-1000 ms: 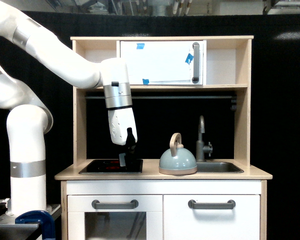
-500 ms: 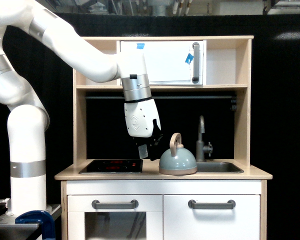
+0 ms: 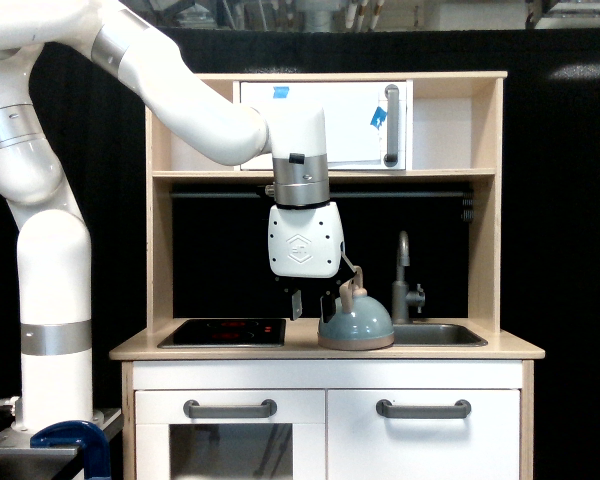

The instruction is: Place the teapot on the stove

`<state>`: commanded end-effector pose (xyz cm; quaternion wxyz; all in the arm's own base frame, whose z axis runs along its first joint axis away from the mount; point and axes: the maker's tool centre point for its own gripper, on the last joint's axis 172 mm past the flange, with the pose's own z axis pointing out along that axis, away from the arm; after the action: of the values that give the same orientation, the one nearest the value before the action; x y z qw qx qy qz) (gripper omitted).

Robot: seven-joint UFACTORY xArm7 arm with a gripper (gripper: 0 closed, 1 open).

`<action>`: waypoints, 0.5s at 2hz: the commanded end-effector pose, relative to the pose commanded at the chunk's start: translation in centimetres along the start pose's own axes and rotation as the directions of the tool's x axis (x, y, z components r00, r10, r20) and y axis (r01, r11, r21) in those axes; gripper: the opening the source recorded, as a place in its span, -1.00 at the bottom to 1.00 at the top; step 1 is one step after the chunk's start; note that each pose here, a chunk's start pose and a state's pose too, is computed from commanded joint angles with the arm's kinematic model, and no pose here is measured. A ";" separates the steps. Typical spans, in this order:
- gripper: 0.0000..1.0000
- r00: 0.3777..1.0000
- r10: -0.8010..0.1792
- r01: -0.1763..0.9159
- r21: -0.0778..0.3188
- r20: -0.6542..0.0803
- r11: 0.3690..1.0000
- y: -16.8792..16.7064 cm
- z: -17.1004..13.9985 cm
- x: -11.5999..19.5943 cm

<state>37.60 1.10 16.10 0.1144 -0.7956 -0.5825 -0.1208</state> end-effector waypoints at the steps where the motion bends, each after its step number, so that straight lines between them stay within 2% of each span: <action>1: 1.00 0.987 0.016 -0.010 0.043 -0.157 0.999 0.7 0.6 1.2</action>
<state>38.70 2.20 15.90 0.1775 -0.7848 -0.5688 -0.1705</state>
